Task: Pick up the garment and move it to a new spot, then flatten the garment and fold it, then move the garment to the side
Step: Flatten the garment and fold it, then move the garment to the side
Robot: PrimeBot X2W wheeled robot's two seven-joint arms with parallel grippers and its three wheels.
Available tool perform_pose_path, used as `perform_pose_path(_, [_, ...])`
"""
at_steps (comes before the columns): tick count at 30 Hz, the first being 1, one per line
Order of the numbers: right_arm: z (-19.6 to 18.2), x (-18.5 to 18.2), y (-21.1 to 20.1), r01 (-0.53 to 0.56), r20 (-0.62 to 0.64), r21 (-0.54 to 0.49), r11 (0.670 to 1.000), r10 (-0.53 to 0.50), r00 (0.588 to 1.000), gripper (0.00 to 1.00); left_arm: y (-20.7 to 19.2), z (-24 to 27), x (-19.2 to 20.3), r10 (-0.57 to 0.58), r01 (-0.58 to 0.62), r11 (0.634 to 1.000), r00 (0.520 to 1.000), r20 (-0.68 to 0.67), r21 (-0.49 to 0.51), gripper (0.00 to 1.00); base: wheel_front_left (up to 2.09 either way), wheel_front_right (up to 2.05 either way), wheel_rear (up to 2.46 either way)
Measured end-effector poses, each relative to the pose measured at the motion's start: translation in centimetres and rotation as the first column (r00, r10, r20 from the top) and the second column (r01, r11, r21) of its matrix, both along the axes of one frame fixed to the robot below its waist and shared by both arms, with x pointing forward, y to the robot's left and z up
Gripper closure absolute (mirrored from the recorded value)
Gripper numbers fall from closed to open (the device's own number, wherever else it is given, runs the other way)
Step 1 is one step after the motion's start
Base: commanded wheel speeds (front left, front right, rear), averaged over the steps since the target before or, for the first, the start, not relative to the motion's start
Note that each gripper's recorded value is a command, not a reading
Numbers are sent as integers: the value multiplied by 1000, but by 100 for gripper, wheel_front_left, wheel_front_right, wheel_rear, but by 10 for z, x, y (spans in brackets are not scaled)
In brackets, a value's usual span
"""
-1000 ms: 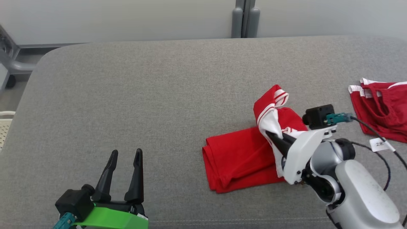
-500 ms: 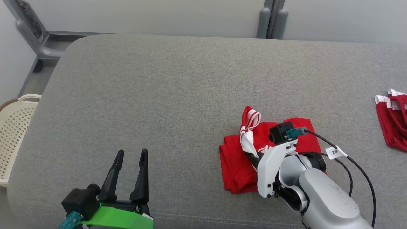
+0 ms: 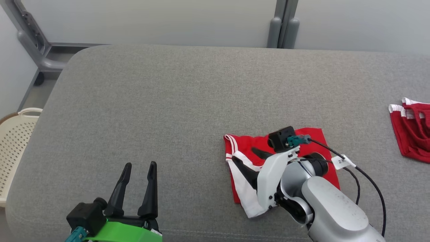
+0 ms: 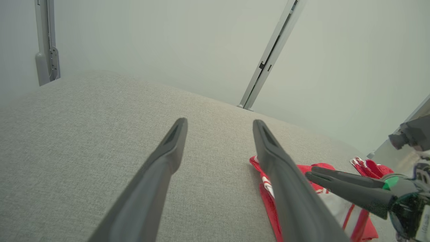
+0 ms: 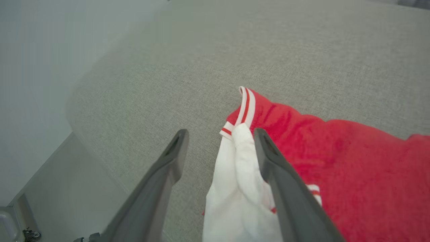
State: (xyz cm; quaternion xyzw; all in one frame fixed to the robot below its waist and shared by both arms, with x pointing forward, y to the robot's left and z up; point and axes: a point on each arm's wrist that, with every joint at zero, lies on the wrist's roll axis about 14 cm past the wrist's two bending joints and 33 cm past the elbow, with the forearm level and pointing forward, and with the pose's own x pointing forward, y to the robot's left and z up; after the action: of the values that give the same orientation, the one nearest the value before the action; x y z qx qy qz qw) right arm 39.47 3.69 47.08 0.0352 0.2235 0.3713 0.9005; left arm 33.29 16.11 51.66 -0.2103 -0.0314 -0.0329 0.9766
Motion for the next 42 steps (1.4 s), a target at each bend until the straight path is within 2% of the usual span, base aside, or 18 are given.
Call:
perform_pose_path(4, [32,7,-8,25,85,71,997,-31,996,0,-6,1,0,-18,18,1000,1000,3,0,0,0,0,0])
perform_pose_path(9, [62,25,-46,121,174,123,985,-141,975,0,-14,4,0,-44,44,999,999,13,-1,0,0,0,0])
perform_pose_path(17, [56,39,-119,314,176,120,942,-332,927,0,-18,5,1,-61,61,998,998,10,3,0,0,0,0])
perform_pose_path(23, [20,39,-160,421,94,49,906,-424,901,0,-18,1,2,-65,65,998,998,-8,5,0,0,0,0])
perform_pose_path(28, [-12,41,-178,458,12,-26,888,-458,889,0,-14,-3,6,-57,58,998,998,-24,14,0,0,0,0])
perform_pose_path(38, [-52,52,-167,431,-176,-70,900,-437,882,0,3,-2,9,-9,10,999,1000,-29,43,0,0,0,0])
perform_pose_path(42, [-67,50,-155,388,-272,-87,918,-396,877,0,14,-4,6,25,-23,998,999,-39,54,0,0,0,0])
